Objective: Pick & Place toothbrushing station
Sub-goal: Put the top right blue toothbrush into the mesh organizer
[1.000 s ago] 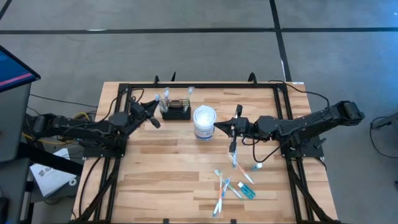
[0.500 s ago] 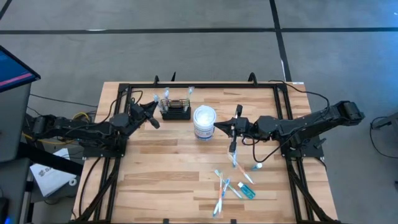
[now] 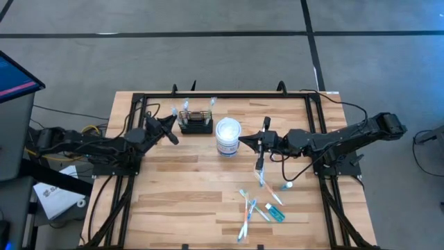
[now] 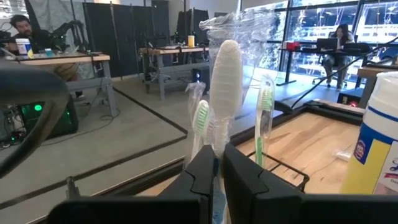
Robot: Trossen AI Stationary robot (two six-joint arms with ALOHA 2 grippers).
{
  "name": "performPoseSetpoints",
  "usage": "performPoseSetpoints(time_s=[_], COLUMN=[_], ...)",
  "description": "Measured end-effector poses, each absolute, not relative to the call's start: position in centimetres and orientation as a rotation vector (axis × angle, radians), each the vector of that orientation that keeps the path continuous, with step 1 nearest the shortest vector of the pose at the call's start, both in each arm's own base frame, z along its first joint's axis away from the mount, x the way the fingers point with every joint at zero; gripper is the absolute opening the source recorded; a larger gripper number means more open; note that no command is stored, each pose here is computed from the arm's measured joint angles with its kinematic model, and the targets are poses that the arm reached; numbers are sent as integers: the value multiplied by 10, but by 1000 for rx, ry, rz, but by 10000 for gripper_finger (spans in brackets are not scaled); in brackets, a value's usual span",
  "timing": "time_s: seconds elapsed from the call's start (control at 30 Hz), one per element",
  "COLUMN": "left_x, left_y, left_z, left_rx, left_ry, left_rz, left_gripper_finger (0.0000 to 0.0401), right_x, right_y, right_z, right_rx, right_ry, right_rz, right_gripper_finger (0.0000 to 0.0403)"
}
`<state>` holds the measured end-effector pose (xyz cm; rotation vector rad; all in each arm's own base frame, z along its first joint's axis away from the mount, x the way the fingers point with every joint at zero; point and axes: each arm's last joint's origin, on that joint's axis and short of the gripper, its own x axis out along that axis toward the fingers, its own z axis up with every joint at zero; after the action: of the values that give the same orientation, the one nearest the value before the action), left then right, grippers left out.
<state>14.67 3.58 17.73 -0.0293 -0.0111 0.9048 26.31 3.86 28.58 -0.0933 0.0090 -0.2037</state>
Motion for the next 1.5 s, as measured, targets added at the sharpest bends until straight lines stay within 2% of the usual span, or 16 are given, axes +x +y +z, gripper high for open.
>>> performPoseSetpoints(time_s=[0.83,1.2,1.5], left_x=[165,159,159], left_y=[42,48,49], left_z=[153,148,148], left_rx=[-20,-63,-85], left_ry=[80,72,60], left_rz=[943,989,995], left_gripper_finger=[11,46,58], right_x=[263,263,263], right_y=[39,39,39], right_z=[286,286,286], right_rx=[-114,-115,-115], right_ry=[12,14,14], right_rz=[-203,-203,-203], right_gripper_finger=[0,0,0])
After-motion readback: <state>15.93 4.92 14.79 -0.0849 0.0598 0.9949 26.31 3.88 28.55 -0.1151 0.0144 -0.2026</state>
